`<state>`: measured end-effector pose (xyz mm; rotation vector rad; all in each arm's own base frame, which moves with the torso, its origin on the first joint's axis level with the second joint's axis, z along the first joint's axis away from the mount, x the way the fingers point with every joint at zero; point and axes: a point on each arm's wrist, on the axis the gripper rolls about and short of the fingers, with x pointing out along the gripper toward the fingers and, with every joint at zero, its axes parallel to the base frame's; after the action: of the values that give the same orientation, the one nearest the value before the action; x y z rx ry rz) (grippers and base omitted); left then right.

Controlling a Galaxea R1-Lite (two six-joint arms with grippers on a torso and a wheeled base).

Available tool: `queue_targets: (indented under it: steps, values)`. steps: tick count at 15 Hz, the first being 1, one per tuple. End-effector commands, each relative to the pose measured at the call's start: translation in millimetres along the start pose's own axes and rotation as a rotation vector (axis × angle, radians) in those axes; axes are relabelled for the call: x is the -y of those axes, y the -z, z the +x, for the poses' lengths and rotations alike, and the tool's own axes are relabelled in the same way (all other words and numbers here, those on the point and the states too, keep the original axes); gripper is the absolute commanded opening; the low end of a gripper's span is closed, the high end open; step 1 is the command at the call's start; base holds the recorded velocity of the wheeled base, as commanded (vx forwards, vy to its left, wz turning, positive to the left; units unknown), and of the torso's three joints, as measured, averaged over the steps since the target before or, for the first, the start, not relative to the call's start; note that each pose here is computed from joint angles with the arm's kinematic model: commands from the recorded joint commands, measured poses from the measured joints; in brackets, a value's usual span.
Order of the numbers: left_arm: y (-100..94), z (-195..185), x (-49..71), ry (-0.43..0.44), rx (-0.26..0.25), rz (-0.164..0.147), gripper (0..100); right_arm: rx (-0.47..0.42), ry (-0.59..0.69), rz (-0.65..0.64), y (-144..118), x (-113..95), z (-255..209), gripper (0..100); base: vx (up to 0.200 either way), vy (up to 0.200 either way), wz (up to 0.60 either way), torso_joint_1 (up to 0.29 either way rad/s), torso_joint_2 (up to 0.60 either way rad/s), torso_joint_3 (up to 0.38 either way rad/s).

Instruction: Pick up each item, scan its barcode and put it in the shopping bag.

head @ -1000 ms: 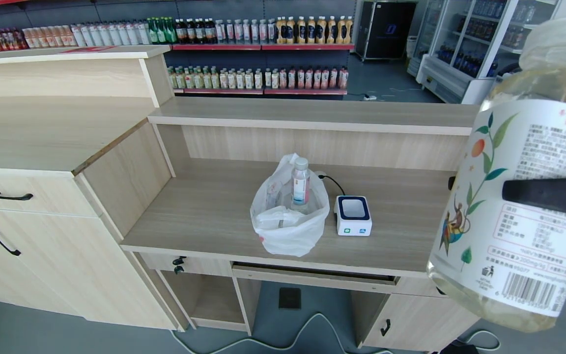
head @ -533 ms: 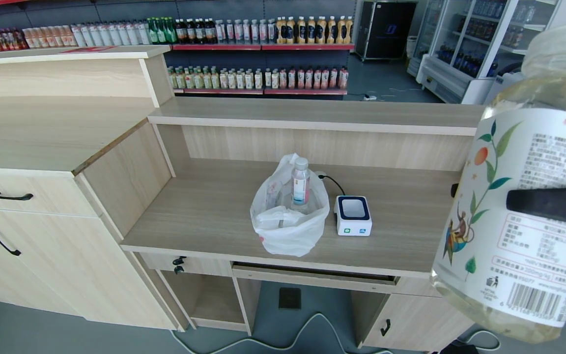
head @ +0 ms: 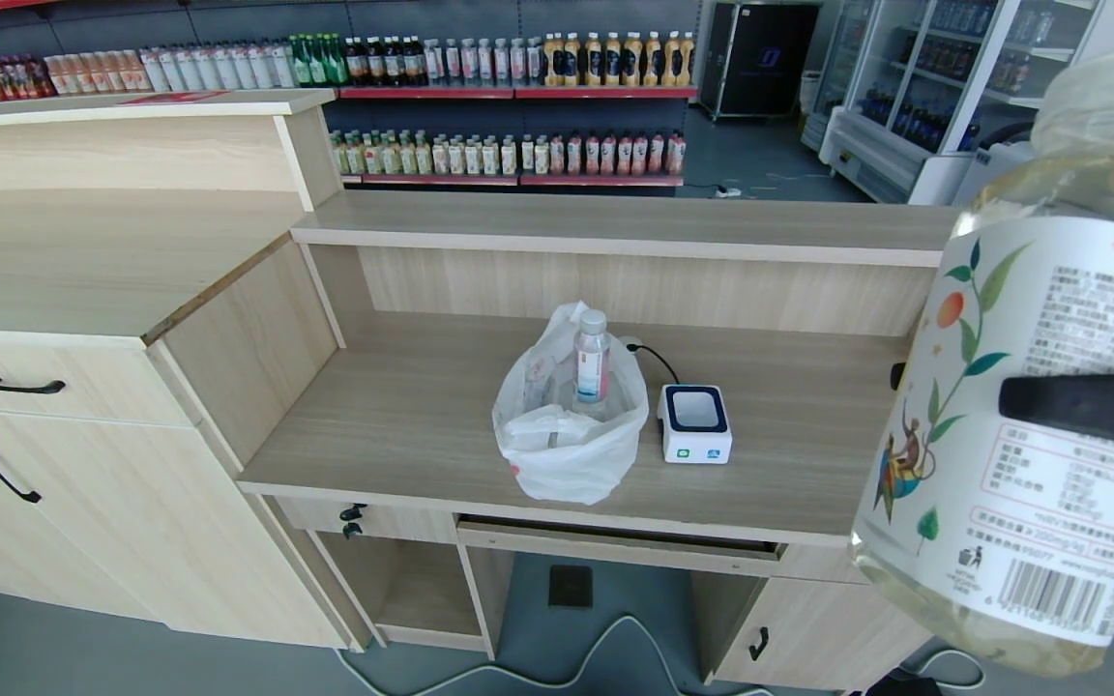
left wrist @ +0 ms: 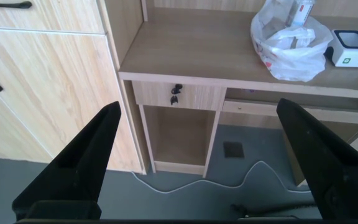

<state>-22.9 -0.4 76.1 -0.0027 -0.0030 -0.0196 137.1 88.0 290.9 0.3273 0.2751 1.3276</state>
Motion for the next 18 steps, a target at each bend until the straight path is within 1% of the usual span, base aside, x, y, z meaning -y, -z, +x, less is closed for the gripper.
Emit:
queue_targets:
  steps: [1, 2, 3, 4, 5, 6, 8, 9, 10, 12, 14, 17, 18]
  values:
    - [0.0, 0.1, 0.0, 0.0, -0.001, 0.0, 100, 0.009, 0.049, -0.006, -0.6, 6.9, 3.2, 0, 0.0, 0.0, 0.0, 0.0, 0.0, 0.0]
    - [0.0, 0.1, 0.0, 0.0, -0.001, -0.002, 100, 0.014, 0.128, -0.046, 1.1, 17.6, 9.2, 0, 0.0, 0.0, 0.0, 0.0, 0.0, 0.0]
    - [0.0, 0.1, 0.0, 0.0, -0.001, 0.0, 100, 0.014, 0.151, -0.061, 1.7, 20.7, 10.6, 0, 0.0, 0.0, 0.0, 0.0, 0.0, 0.0]
    - [0.0, 0.1, 0.0, 0.0, -0.001, 0.0, 100, -0.009, 0.287, -0.207, 6.0, 42.7, 21.0, 0, 0.0, 0.0, 0.0, 0.0, 0.0, 0.0]
    - [0.0, 0.1, 0.0, 0.0, -0.001, 0.0, 100, -0.033, 0.418, -0.324, 9.8, 64.8, 22.4, 0, 0.0, 0.0, 0.0, 0.0, 0.0, 0.0]
    - [0.0, 0.0, 0.0, 0.0, 0.0, 0.0, 100, -0.047, 0.521, -0.413, 13.1, 80.0, 19.3, 0, 0.0, 0.0, 0.0, 0.0, 0.0, 0.0]
    - [0.0, 0.1, 0.0, 0.0, -0.001, 0.0, 100, -0.092, 0.762, -0.586, 24.6, 120.3, -3.0, 0, 0.0, 0.0, 0.0, 0.0, 0.0, 0.0]
    - [0.0, 0.1, 0.0, 0.0, -0.001, 0.0, 100, -0.111, 0.82, -0.64, 28.2, 131.7, -13.0, 0, 0.0, 0.0, 0.0, 0.0, 0.0, 0.0]
    - [0.0, 0.1, 0.0, 0.0, -0.001, 0.0, 100, -0.169, 0.931, -0.764, 37.3, 156.0, -35.2, 0, 0.0, 0.0, 0.0, 0.0, 0.0, 0.0]
    - [0.0, 0.1, 0.0, 0.0, -0.001, 0.0, 100, -0.225, 1.033, -0.886, 39.8, 176.4, -57.7, 0, 0.0, 0.0, 0.0, 0.0, 0.0, 0.0]
    - [0.0, 0.1, 0.0, 0.0, -0.001, 0.0, 100, -0.24, 1.093, -0.997, 36.8, 187.9, -69.3, 0, 0.0, 0.0, 0.0, 0.0, 0.0, 0.0]
    - [0.0, 0.1, 0.0, 0.0, -0.001, 0.0, 100, -0.278, 1.154, -1.168, 34.6, 209.0, -80.6, 0, 0.0, 0.0, 0.0, 0.0, 0.0, 0.0]
    - [0.0, 0.1, 0.0, 0.0, -0.001, 0.0, 100, -0.291, 1.154, -1.198, 35.5, 214.7, -82.2, 0, 0.0, 0.0, 0.6, 0.007, 0.0, 0.002]
